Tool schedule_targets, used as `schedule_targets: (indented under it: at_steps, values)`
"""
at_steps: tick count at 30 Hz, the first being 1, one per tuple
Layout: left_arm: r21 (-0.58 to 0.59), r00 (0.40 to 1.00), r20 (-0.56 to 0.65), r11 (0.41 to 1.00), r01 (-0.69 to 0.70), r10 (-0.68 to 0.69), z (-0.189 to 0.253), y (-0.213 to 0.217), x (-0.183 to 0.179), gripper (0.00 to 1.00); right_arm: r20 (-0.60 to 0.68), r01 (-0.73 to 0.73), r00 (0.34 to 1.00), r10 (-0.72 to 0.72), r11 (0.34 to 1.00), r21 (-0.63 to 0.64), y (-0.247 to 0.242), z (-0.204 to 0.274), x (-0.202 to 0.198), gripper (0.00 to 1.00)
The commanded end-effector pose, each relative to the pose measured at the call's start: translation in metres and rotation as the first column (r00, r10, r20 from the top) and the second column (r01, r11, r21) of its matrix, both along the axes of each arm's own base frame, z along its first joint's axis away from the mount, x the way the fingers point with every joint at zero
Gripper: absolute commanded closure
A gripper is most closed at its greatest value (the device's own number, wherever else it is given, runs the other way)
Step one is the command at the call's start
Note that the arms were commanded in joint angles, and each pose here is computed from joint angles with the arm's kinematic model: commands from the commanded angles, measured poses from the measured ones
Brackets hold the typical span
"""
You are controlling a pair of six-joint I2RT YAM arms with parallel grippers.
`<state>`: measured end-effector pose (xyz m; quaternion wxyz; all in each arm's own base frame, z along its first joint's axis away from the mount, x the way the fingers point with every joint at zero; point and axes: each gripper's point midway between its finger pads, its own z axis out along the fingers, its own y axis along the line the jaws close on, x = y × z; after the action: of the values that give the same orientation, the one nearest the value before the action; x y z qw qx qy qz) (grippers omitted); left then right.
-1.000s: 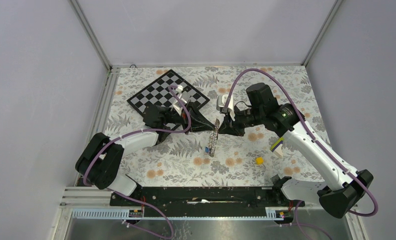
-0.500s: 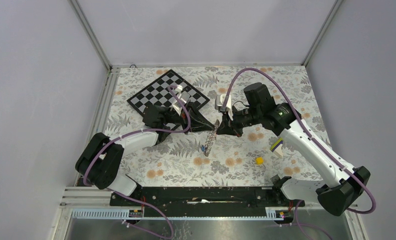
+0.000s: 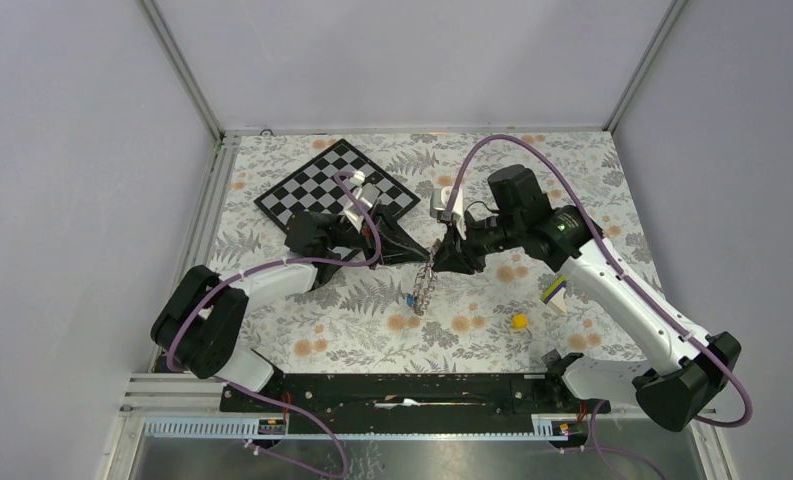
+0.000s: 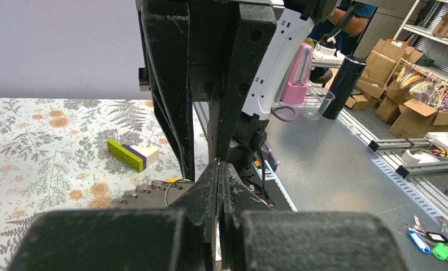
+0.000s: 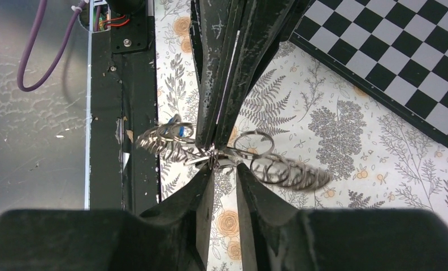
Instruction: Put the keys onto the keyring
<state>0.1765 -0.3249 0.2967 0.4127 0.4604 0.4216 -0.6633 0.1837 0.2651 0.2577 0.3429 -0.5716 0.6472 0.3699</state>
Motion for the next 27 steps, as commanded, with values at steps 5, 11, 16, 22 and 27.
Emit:
schedule_targets:
  at_steps: [5, 11, 16, 22, 27]
  values:
    - [-0.068, 0.997, 0.079, 0.998, -0.008, 0.014, 0.018, 0.004, -0.005, 1.0, 0.099, 0.019, 0.995, -0.023, 0.999, 0.047, -0.008, 0.029, 0.0, 0.69]
    - [-0.069, 0.997, 0.078, 0.998, -0.01, 0.016, 0.018, 0.004, -0.005, 1.0, 0.093, 0.004, 0.996, -0.01, 0.998, 0.06, -0.005, 0.034, 0.0, 0.68]
    - [-0.066, 0.997, 0.074, 0.998, -0.013, 0.017, 0.016, 0.004, -0.005, 1.0, 0.069, -0.008, 0.998, 0.003, 0.997, 0.075, -0.001, 0.035, 0.0, 0.65]
    - [-0.066, 0.997, 0.073, 0.998, -0.013, 0.018, 0.015, 0.004, -0.005, 1.0, 0.046, -0.015, 0.999, 0.011, 0.996, 0.084, 0.003, 0.034, 0.0, 0.62]
    - [-0.065, 0.997, 0.072, 0.998, -0.014, 0.018, 0.015, 0.003, -0.004, 1.0, 0.031, -0.021, 0.999, 0.019, 0.996, 0.088, 0.006, 0.032, -0.001, 0.63]
